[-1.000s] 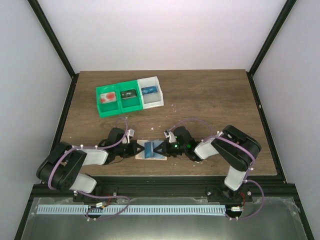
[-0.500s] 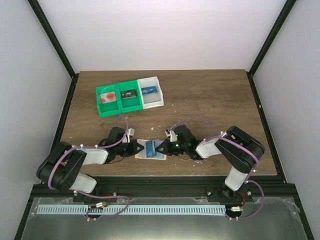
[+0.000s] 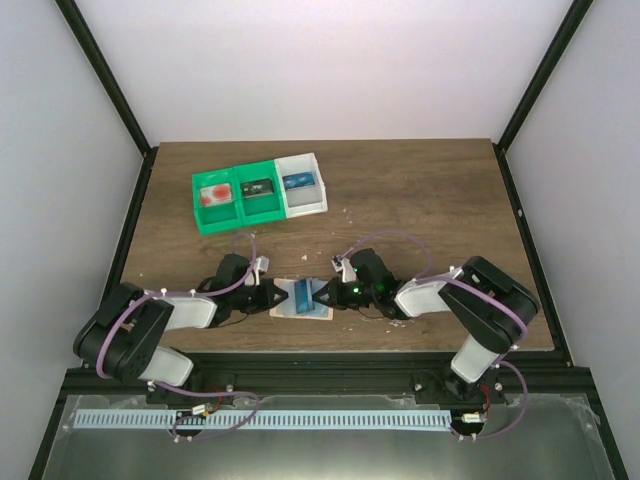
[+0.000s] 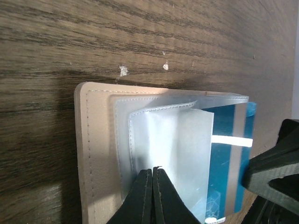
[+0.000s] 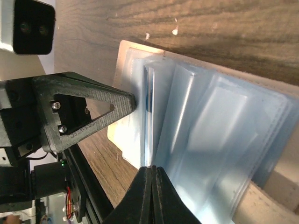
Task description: Take the credit cards out of the card holder
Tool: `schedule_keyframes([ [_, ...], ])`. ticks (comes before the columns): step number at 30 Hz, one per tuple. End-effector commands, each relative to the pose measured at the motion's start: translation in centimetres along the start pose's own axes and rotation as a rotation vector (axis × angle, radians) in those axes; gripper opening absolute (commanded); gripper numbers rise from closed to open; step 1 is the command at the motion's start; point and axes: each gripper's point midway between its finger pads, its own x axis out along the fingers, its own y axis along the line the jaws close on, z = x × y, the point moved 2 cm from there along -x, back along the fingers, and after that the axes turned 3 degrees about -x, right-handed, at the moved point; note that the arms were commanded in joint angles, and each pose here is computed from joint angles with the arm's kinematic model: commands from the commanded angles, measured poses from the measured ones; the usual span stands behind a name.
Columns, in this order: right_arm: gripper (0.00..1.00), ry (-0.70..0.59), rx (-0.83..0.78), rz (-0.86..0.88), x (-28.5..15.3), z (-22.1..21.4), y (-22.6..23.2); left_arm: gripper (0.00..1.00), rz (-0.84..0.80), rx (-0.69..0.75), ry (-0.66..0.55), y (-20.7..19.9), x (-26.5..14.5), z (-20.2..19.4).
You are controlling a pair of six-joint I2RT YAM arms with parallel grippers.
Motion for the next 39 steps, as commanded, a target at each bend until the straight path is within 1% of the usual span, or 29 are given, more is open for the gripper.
schedule_keyframes([
  [1, 0.00, -0.048, -0.077, -0.060, -1.2, 0.8, -0.1, 0.03, 0.073, -0.033, 0.015, 1.3, -0.2, -0.6],
  [3, 0.00, -0.063, -0.106, -0.076, -1.8, 0.9, 0.0, 0.09, 0.042, -0.024, 0.001, 0.1, -0.5, 0.0],
  [6, 0.00, -0.079, -0.140, -0.096, -2.4, 1.1, 0.1, 0.28, 0.002, -0.011, -0.024, -1.6, -1.2, 0.9],
  [11, 0.00, -0.120, -0.264, -0.102, -3.4, 2.1, 1.5, 0.52, -0.098, -0.021, -0.044, -4.9, -2.7, 1.8],
  [14, 0.01, -0.164, -0.377, -0.127, -4.4, 3.0, 2.4, 0.59, -0.138, -0.030, -0.034, -6.8, -3.4, 2.3],
  [17, 0.00, -0.240, -0.557, -0.140, -5.9, 3.7, 4.2, 0.64, -0.204, -0.062, -0.016, -9.1, -4.4, 2.7],
  [21, 0.00, -0.356, -0.778, -0.206, -7.6, 4.4, 6.0, 0.69, -0.308, -0.110, 0.002, -12.1, -6.1, 3.0],
  [24, 0.01, -0.408, -0.900, -0.238, -8.3, 4.3, 7.1, 0.71, -0.372, -0.170, 0.014, -13.3, -7.0, 2.8],
  [29, 0.01, -0.461, -1.070, -0.270, -9.0, 3.6, 8.1, 0.70, -0.496, -0.330, 0.069, -14.1, -8.0, 1.8],
  [31, 0.00, -0.469, -1.112, -0.269, -9.2, 3.4, 8.4, 0.70, -0.508, -0.345, 0.070, -14.1, -8.2, 1.7],
  [33, 0.01, -0.462, -1.118, -0.254, -9.3, 3.2, 8.8, 0.67, -0.504, -0.296, 0.035, -14.1, -8.3, 2.0],
  [36, 0.01, -0.378, -1.062, -0.200, -9.1, 2.6, 9.8, 0.60, -0.505, -0.128, -0.010, -14.4, -8.7, 2.5],
  [39, 0.00, -0.276, -0.918, -0.146, -9.0, 1.7, 10.5, 0.55, -0.519, 0.017, -0.068, -15.0, -9.7, 2.6],
])
